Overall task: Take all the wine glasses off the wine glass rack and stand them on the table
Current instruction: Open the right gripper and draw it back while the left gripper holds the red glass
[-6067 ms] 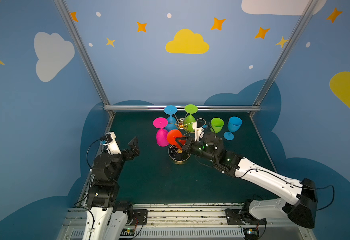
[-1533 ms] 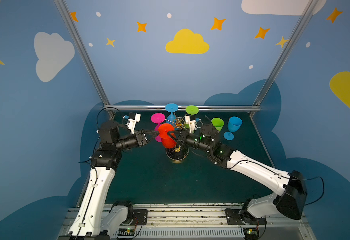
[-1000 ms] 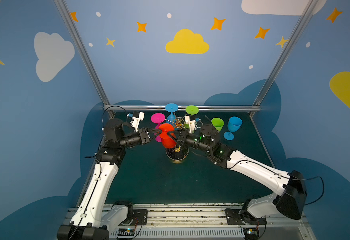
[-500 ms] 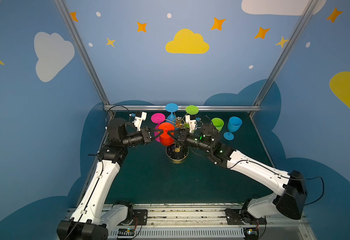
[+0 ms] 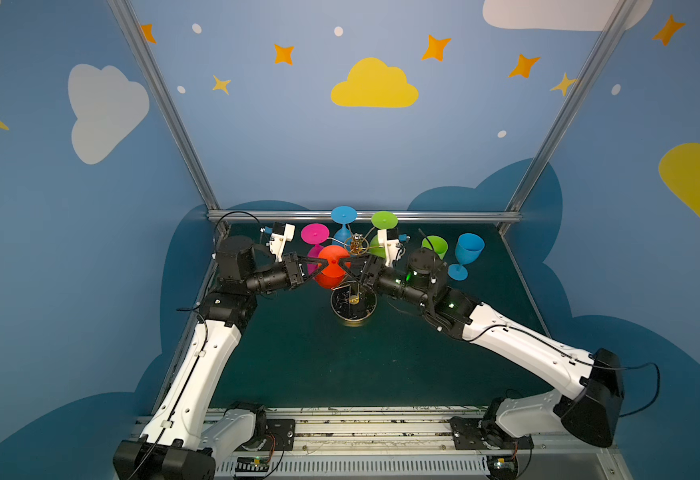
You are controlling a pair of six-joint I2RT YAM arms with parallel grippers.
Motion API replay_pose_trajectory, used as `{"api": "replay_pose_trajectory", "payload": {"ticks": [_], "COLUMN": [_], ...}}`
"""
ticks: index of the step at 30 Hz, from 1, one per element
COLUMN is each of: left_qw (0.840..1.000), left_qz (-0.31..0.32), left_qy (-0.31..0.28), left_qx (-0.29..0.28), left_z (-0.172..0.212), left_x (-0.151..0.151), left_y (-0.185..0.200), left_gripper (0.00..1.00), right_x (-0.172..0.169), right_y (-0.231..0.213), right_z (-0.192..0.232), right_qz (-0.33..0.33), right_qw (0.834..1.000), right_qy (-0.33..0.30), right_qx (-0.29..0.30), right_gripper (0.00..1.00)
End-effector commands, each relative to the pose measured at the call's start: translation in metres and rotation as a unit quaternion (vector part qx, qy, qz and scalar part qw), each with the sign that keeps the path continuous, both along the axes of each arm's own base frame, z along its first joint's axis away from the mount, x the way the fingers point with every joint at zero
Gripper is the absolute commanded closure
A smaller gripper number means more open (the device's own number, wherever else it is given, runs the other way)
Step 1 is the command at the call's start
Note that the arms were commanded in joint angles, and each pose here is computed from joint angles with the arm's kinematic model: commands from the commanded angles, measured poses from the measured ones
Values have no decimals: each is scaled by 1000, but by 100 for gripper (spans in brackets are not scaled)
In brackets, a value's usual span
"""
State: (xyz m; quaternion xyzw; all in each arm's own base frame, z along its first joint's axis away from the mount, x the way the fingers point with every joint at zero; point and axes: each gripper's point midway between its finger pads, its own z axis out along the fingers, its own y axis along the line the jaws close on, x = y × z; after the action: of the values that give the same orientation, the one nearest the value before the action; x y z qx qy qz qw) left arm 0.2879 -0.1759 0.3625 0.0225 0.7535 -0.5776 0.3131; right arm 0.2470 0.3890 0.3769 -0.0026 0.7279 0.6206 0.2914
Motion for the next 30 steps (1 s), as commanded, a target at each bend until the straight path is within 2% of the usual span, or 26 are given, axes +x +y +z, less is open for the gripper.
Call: {"api": "replay_pose_trajectory", "payload": {"ticks": [1, 5, 16, 30], "left_qw": [999, 999, 999, 996], "left_qz": [11, 27, 49, 70], "left_qy": [-31, -16, 12, 45], "left_qx": [-10, -14, -19, 16], "left_z": [13, 9, 1, -22], "left_x": [3, 10, 21, 24], "left_y": [1, 3, 6, 10], "left_gripper": [97, 97, 97, 97], "right_x": [-7, -11, -23, -28], "right_y": [-11, -21, -54, -87], "right_z": [4, 2, 14, 20], "right_qz": [-8, -14, -41, -80], "right_qw": [1000, 999, 997, 992], "right_qy": [-21, -28, -63, -85], "right_qx": [-10, -20, -36, -45], "right_gripper": [46, 42, 39, 38]}}
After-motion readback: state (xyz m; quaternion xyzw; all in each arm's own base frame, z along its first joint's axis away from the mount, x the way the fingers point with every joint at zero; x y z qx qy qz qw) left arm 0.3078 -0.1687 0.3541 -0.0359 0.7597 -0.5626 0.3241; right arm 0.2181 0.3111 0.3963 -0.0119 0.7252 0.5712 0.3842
